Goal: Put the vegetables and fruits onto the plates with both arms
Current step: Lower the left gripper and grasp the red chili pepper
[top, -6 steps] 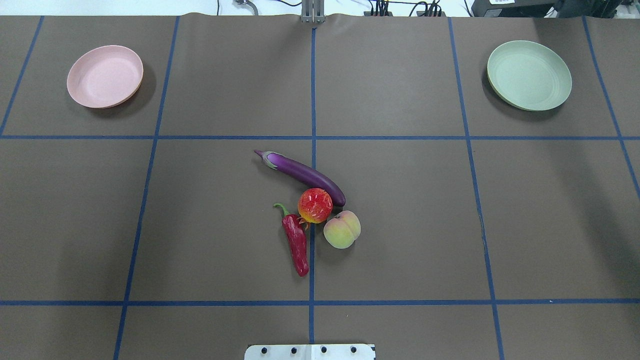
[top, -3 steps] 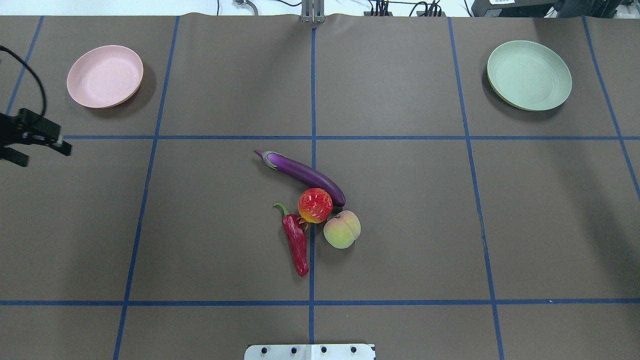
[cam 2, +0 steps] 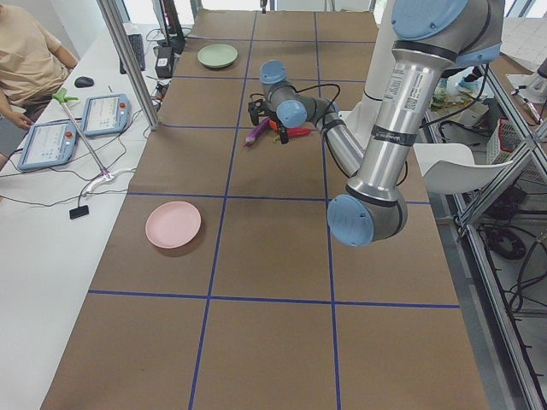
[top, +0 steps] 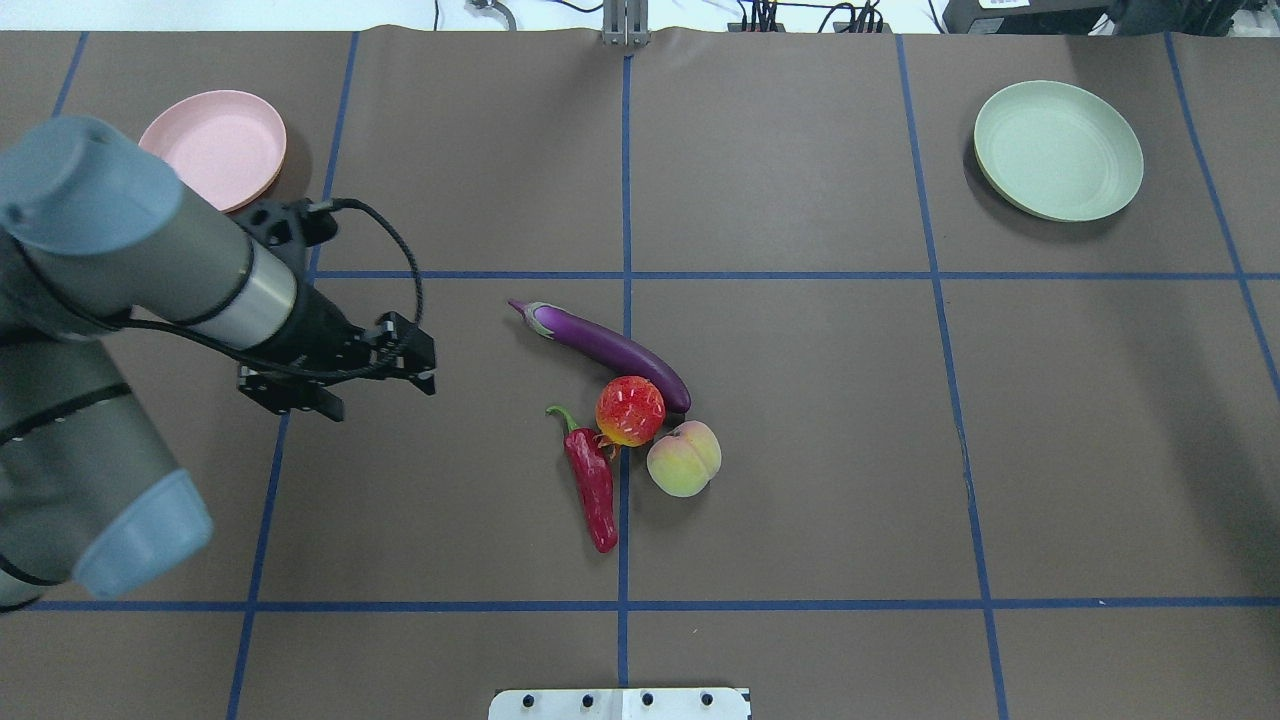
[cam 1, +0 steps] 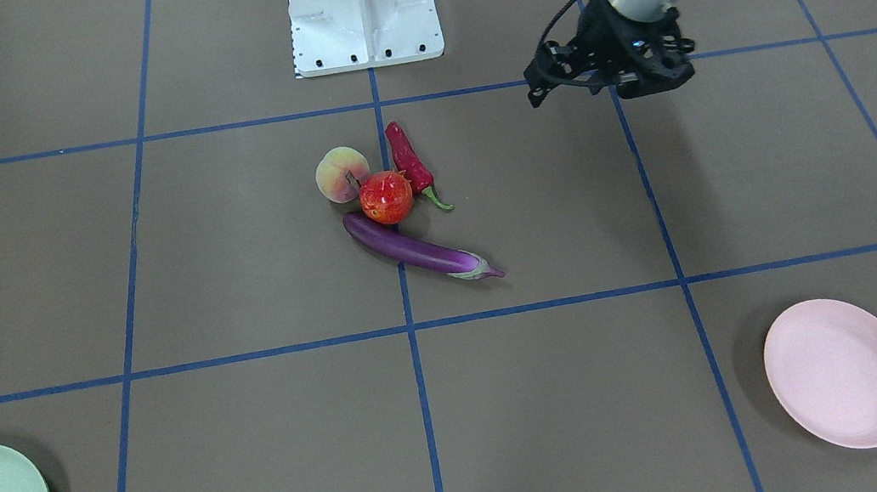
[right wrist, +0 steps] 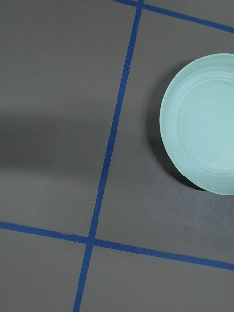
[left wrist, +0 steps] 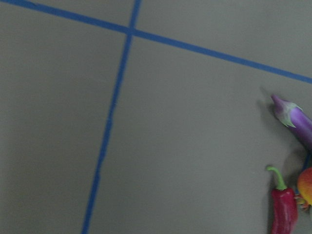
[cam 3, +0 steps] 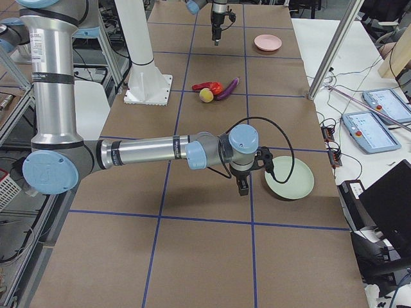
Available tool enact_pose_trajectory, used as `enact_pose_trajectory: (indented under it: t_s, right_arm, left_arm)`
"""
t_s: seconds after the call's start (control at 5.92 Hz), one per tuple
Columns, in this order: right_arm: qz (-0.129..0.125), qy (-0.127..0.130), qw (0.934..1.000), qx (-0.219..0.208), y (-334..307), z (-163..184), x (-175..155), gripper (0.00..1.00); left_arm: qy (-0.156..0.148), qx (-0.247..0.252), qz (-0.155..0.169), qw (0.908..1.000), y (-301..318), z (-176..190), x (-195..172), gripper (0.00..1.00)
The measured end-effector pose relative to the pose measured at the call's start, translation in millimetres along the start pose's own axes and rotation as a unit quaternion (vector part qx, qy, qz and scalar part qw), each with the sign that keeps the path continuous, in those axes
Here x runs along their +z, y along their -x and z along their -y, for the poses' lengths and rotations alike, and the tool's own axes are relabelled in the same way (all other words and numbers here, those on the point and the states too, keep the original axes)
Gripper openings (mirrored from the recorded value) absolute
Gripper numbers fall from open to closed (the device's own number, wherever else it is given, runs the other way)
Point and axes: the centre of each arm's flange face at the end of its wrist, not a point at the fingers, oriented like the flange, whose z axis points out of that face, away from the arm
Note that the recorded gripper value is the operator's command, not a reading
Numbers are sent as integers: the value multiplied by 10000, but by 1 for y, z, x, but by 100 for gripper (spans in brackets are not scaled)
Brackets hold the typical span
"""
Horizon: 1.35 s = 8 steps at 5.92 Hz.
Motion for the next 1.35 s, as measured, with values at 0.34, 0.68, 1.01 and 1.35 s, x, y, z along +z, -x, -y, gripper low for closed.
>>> enact_pose_trajectory:
  t_s: [0.34, 0.68, 1.01, 1.35]
  right_arm:
    - [111, 40, 9999, -5, 3, -3, 4, 100]
    - [170, 72, 9998, -1, 5, -5, 6, 100]
    - [178, 94, 9998, -9, 6, -5, 8, 100]
    - [184, 101, 9998, -11, 6, -6, 9, 100]
  left_arm:
    - [-153, 99, 472, 9987, -95, -22, 79, 99]
    - [-326, 332, 840, 9954, -136, -46, 138, 98]
    - [-239, 426, 934, 9944, -143, -63, 157, 89]
    - [-218, 423, 1011, 9937, -155, -62, 170, 61]
